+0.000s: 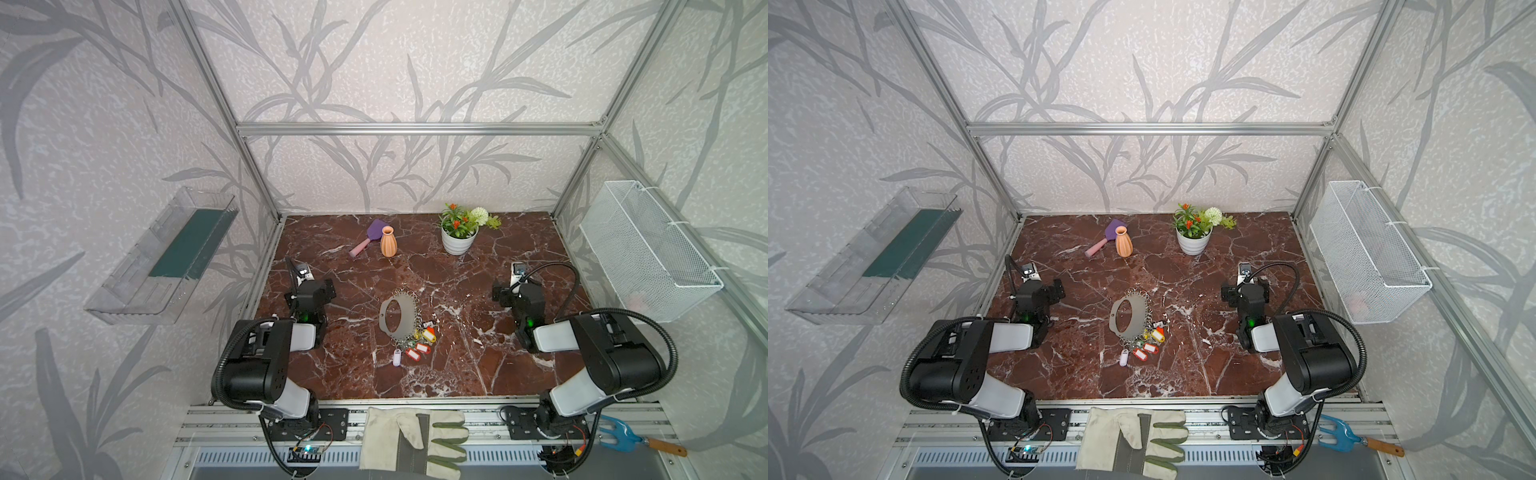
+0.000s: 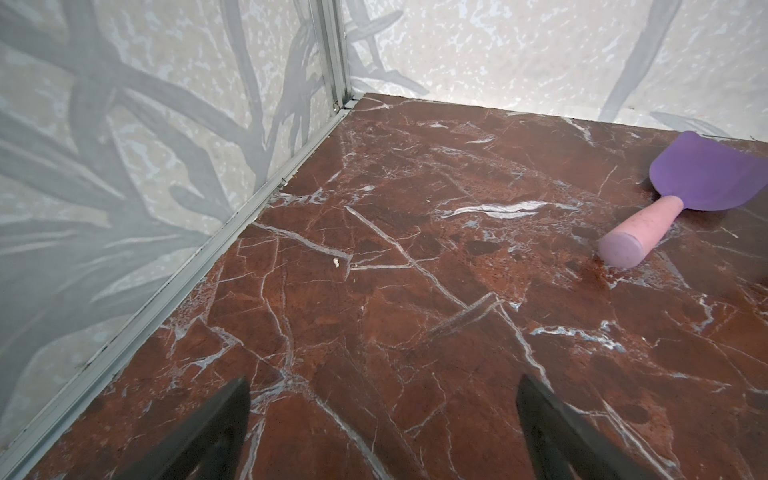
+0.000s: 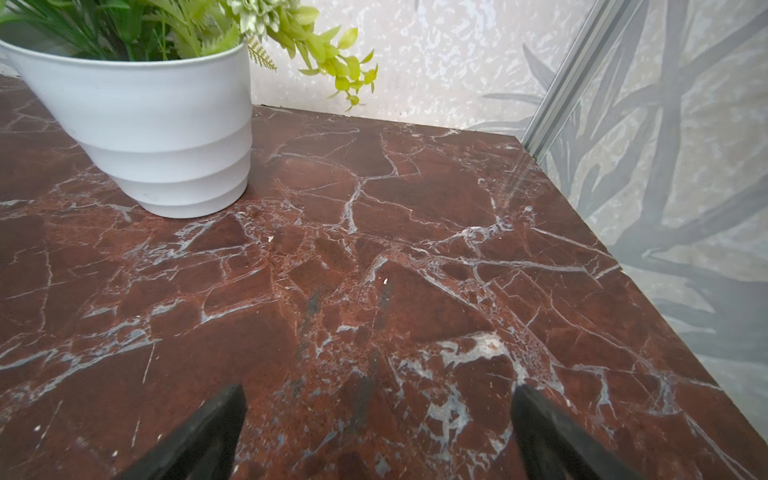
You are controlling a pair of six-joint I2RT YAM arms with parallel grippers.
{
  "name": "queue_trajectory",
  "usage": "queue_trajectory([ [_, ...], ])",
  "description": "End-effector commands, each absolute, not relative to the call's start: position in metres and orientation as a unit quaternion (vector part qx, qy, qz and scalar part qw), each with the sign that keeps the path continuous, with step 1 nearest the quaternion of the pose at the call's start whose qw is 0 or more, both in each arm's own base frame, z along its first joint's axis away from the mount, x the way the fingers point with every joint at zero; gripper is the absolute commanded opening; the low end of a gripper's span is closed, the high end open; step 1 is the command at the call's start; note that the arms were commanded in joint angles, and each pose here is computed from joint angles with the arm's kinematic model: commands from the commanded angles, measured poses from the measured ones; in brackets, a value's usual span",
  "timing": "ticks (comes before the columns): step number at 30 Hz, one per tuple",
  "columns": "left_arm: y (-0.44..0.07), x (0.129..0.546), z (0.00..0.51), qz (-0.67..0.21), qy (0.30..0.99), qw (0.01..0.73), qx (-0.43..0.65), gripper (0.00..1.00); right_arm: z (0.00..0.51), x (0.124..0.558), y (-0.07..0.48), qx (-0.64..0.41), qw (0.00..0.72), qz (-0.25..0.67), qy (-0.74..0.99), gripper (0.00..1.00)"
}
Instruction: Put the keys on the keyring
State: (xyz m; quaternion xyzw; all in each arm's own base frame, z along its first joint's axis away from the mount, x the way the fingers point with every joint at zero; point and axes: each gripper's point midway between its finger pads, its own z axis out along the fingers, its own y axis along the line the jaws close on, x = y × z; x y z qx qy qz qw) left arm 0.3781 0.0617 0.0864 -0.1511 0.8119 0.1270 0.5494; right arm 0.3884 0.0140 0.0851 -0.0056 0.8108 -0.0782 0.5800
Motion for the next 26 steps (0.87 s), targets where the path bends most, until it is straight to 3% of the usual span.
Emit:
queue_trajectory([
  [1,0.0585,0.3854,0.0962,0.120,0.809,0.558,-0.135,0.99,0.0963,0.3943,0.0132,0.000,0.596,-0.077,0.799,0.99],
  [26,0.0583,0.3854,0.0955,0.119,0.811,0.557,-0.134,0.99,0.0963,0.3944,0.0133,-0.001,0.596,-0.076,0.799,0.99],
])
